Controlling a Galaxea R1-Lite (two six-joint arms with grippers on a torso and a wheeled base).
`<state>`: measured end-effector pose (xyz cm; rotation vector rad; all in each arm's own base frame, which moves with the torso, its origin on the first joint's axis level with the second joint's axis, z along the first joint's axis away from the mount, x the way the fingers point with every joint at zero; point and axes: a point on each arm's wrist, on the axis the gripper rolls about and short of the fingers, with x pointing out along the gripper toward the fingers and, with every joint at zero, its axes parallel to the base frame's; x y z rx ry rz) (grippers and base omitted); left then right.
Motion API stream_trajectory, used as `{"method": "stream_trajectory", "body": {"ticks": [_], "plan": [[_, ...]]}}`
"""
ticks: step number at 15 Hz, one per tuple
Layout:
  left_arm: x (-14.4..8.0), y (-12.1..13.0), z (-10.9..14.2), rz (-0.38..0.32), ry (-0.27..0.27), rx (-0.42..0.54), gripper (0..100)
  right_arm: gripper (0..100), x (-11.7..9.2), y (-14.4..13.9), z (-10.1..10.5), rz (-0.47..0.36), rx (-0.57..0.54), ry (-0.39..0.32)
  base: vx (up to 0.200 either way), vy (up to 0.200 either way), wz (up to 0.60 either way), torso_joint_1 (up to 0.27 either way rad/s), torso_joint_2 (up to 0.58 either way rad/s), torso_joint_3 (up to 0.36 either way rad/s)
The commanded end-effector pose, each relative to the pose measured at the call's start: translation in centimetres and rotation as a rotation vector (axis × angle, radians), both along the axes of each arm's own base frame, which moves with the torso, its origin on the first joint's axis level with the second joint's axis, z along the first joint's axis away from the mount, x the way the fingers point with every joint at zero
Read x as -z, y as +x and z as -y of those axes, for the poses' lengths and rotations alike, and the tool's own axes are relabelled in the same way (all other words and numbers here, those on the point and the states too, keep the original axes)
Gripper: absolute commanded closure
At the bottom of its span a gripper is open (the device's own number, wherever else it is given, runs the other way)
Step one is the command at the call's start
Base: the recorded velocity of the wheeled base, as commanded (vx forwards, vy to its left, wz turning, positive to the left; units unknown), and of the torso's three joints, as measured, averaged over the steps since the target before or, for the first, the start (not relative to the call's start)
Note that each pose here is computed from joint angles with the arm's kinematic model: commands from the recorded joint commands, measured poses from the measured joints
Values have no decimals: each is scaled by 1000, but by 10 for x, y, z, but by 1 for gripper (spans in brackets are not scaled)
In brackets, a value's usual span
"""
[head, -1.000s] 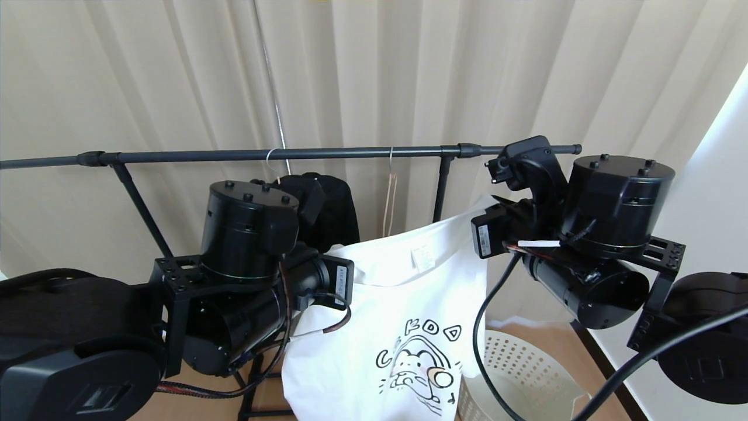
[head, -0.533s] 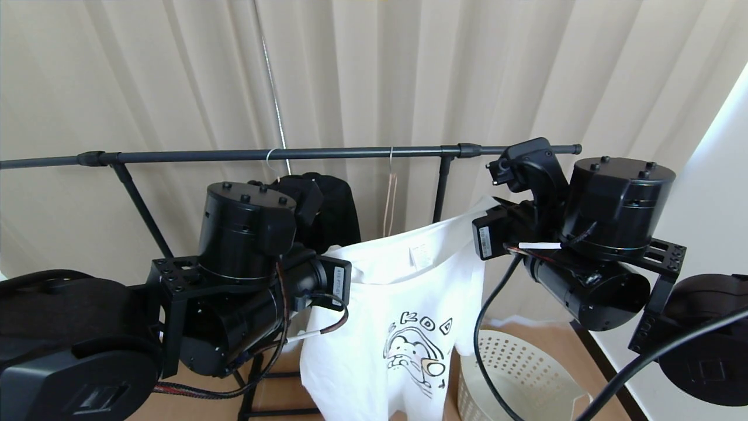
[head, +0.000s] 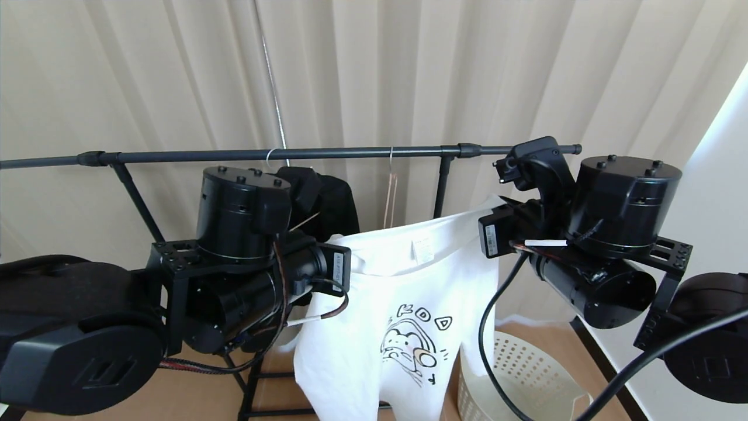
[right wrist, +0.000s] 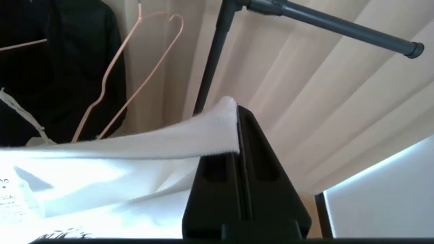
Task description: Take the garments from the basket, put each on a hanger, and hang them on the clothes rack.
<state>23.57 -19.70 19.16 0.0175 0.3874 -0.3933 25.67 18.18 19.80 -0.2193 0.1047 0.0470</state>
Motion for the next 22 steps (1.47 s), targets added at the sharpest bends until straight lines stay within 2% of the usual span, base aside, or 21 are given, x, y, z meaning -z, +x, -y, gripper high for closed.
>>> {"method": "stream_trajectory", "body": {"ticks": [1,2,4,6,9,13,16,17,18,21,22], "plan": [[-3,11,3,10,-14,-5,100,100,-1,6,3,0,18,-1,0,0,0,0,0,0],[-5,21,6,16,-23,-1,100,100,-1,6,5,-12,26,-10,0,0,0,0,0,0],[-10,47,13,33,19,6,100,100,-2,2,14,-55,38,-37,0,0,0,0,0,0],[-16,63,19,60,10,5,100,100,3,-9,18,-96,30,-51,0,0,0,0,0,0],[-18,83,26,92,19,96,100,100,14,-40,9,-179,-46,-40,0,0,0,0,0,0],[-20,100,39,136,26,180,100,100,9,-84,-4,-261,-169,-23,0,0,0,0,0,0],[-28,111,50,169,-15,254,100,100,12,-119,-27,-311,-309,-10,0,0,0,0,0,0],[-28,113,51,171,-22,268,100,100,12,-124,-32,-315,-330,-4,0,0,0,0,0,0],[-30,115,53,179,-33,288,100,100,14,-128,-47,-326,-364,10,0,0,0,0,0,0],[-33,115,56,179,-67,368,100,100,18,-121,-76,-353,-356,99,0,0,0,0,0,0],[-33,115,56,178,-68,373,100,100,17,-120,-77,-355,-349,116,0,0,0,0,0,0]]}}
